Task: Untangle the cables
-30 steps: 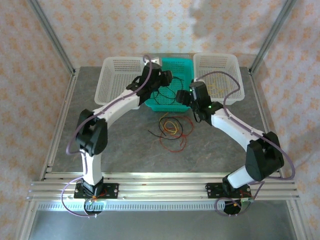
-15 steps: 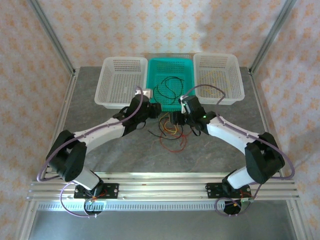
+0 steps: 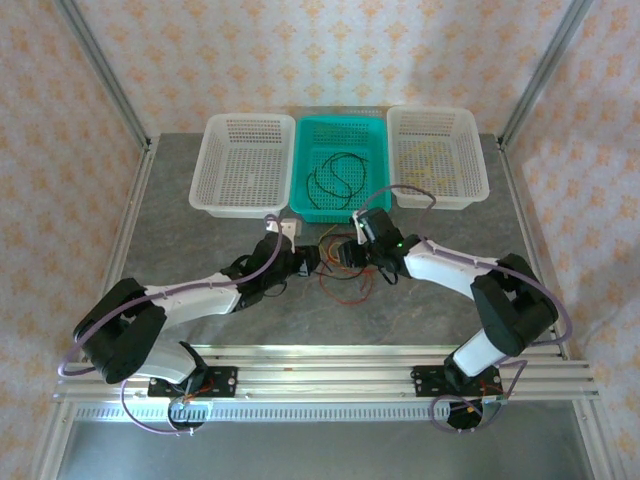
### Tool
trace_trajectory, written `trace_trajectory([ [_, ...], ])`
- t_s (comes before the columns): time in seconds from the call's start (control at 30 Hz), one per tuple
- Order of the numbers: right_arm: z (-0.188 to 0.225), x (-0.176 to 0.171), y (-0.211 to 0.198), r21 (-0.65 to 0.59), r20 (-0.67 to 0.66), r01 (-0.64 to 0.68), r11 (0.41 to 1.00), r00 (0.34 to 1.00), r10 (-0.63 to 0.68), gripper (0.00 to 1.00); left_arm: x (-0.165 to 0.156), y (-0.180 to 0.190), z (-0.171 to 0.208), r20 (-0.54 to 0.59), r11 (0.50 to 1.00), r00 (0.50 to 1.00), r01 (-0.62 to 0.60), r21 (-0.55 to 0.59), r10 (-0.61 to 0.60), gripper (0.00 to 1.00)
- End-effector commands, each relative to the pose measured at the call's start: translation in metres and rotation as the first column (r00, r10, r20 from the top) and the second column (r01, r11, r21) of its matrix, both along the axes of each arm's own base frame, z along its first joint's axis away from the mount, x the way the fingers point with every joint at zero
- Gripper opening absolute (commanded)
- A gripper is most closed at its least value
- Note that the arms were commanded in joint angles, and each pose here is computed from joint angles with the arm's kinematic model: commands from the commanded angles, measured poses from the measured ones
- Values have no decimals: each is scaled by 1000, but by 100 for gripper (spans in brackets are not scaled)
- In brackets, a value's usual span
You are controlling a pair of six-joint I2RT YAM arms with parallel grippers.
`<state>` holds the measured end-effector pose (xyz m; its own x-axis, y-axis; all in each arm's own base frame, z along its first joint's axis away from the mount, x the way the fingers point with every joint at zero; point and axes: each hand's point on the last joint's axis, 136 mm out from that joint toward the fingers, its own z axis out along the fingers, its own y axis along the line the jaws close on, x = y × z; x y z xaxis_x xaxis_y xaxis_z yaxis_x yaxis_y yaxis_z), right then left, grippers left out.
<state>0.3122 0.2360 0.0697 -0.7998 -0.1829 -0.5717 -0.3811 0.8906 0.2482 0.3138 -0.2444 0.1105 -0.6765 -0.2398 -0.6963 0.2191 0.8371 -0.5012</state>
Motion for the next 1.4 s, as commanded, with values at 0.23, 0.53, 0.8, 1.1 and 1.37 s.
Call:
trace_trajectory([
  [0.23, -7, 14, 5, 25, 103, 17, 1000, 995, -19, 49, -2, -3, 13, 40, 987, 999, -21, -161, 28, 40],
  [0.53, -19, 20, 7, -2, 93, 22, 1000, 995, -21, 48, -1, -3, 8, 30, 988, 999, -27, -152, 31, 39],
  [0.8, -25, 23, 12, 3, 82, 13, 1000, 997, -13, 40, 1, -4, 6, 28, 989, 999, -30, -146, 35, 39],
  [1.1, -19, 19, 8, -1, 87, 15, 1000, 996, -15, 25, 7, -5, 2, 22, 992, 999, -42, -122, 45, 39],
  [1.37, 4, 10, 0, -6, 112, 10, 1000, 994, -9, 13, 23, -6, -1, 15, 996, 998, -58, -64, 59, 39],
])
